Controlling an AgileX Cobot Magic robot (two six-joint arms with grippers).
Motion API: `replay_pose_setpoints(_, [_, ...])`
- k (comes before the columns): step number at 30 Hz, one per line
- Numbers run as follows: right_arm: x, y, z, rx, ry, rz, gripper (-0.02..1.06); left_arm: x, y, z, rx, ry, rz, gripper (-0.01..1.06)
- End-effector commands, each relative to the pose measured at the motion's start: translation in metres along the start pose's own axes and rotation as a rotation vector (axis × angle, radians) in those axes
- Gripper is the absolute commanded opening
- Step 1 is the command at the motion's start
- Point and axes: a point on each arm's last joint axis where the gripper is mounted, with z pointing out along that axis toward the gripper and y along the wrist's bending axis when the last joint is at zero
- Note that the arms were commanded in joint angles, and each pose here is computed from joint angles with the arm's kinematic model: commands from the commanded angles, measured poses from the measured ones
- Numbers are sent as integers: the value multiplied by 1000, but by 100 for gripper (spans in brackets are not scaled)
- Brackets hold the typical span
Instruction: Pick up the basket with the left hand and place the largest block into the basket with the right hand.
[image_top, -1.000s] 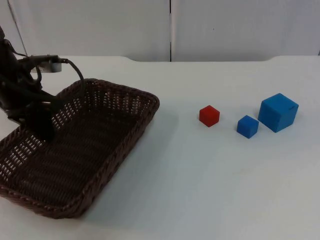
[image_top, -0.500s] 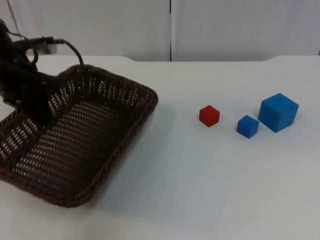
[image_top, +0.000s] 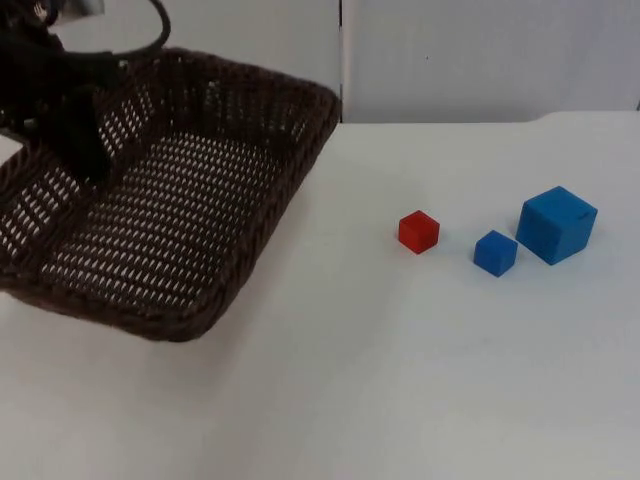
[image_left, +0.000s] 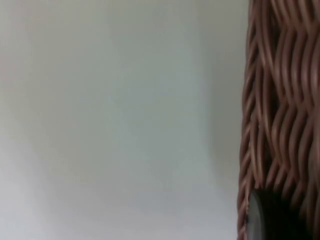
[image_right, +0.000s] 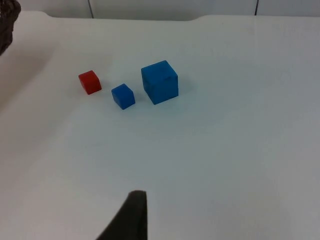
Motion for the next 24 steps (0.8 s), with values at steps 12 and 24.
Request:
replay_pose_setpoints(12, [0, 0, 0, 0, -3, 2, 105, 14, -41, -78, 4, -188, -137, 0])
replay_pose_setpoints(24, [0, 0, 0, 0, -3, 2, 105, 61, -69, -55, 101, -147, -178, 0])
